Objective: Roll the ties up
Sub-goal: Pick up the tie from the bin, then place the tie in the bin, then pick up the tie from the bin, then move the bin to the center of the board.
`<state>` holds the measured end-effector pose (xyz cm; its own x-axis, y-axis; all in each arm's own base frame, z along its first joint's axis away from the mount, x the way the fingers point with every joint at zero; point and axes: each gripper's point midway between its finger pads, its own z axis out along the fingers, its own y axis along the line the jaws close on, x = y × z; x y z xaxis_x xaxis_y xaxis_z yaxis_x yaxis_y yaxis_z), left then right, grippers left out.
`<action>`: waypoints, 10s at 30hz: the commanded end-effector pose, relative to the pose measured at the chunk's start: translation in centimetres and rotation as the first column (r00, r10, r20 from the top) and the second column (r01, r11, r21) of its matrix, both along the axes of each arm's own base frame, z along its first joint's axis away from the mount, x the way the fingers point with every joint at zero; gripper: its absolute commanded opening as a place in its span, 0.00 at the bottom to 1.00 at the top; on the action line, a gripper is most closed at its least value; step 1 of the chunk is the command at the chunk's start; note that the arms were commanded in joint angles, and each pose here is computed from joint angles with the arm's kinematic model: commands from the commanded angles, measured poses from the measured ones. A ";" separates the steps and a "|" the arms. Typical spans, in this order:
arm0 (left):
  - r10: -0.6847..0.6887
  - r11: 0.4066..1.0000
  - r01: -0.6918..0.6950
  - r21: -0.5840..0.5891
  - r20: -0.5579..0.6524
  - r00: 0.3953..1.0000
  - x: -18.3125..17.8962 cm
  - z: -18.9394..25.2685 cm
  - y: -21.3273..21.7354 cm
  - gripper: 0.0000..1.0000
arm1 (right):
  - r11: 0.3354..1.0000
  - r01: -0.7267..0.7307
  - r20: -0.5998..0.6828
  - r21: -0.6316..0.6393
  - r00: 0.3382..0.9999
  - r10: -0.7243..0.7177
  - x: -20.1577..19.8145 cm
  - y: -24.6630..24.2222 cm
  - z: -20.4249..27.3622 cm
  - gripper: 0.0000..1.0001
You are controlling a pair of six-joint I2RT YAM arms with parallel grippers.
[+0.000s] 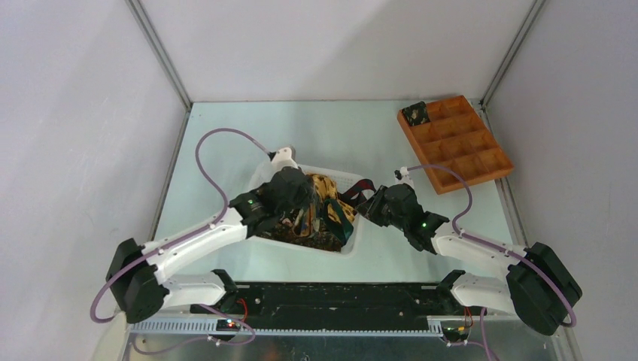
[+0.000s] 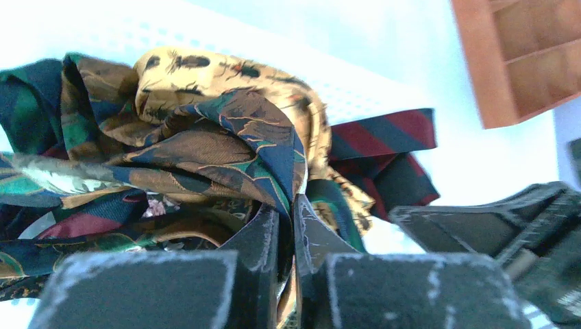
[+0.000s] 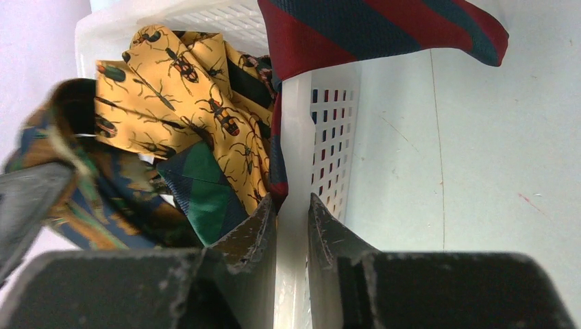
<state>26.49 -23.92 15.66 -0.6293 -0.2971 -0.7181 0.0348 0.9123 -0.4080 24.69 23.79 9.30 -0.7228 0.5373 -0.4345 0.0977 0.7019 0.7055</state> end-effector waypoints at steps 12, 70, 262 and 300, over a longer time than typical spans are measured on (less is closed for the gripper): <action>-0.082 0.987 0.112 -0.113 0.236 0.968 -0.3 9.8 0.1 0.00 | 0.994 0.051 -0.003 -0.100 0.999 -0.052 0.2 -2.0 -1.8 0.14; -0.596 0.664 0.729 -0.167 0.472 0.650 -4.5 19.6 0.1 0.00 | 0.991 0.025 -0.007 -0.131 1.000 -0.026 0.1 -2.0 -2.5 0.13; -0.119 0.912 0.247 -0.326 0.367 0.922 2.8 30.6 4.1 0.00 | 0.992 0.025 -0.007 -0.128 1.000 -0.026 0.3 -2.0 -2.5 0.14; 0.182 0.973 -0.063 -0.222 0.571 0.800 -6.9 39.6 17.7 0.00 | 0.983 0.134 0.323 -0.123 0.942 -0.088 26.7 -8.3 5.9 0.00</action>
<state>17.97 -6.35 57.41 -0.0105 -0.5388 -0.8424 0.2604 0.8119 -0.5225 45.76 15.98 9.63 -0.5773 0.5686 -0.5860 0.1411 0.7764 0.6143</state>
